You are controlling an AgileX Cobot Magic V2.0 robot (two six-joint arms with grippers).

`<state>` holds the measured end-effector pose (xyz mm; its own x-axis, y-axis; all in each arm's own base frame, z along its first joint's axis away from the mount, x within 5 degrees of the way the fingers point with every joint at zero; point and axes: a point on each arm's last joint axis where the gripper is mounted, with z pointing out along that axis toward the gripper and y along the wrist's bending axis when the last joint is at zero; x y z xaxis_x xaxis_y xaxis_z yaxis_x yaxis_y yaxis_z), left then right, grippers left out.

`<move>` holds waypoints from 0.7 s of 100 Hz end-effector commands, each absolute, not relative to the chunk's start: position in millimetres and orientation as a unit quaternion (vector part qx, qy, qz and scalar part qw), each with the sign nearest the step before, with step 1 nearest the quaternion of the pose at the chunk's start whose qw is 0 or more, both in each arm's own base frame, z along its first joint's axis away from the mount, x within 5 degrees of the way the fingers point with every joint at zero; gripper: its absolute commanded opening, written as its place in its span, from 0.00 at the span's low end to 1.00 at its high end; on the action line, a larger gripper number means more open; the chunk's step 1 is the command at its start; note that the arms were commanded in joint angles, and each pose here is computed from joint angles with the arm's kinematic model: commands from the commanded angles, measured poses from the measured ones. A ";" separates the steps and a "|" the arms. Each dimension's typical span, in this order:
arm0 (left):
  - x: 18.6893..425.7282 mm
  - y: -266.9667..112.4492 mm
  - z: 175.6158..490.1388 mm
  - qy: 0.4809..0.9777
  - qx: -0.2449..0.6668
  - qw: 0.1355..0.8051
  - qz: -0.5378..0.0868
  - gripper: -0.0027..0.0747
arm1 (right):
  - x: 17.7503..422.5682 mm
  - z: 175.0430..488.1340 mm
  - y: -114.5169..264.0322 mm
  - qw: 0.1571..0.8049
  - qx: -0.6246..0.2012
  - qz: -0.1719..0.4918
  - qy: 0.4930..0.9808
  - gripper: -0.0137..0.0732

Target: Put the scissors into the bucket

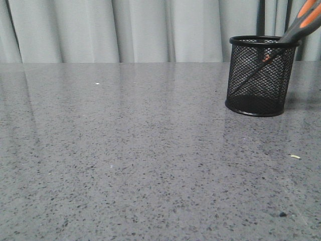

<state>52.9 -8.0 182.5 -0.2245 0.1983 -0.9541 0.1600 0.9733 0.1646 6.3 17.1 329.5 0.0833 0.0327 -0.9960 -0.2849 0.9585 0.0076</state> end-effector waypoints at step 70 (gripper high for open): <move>52.8 -7.8 173.0 0.779 0.106 0.618 0.011 0.01 | 54.4 198.4 -8.3 0.704 0.055 -0.055 0.706 0.10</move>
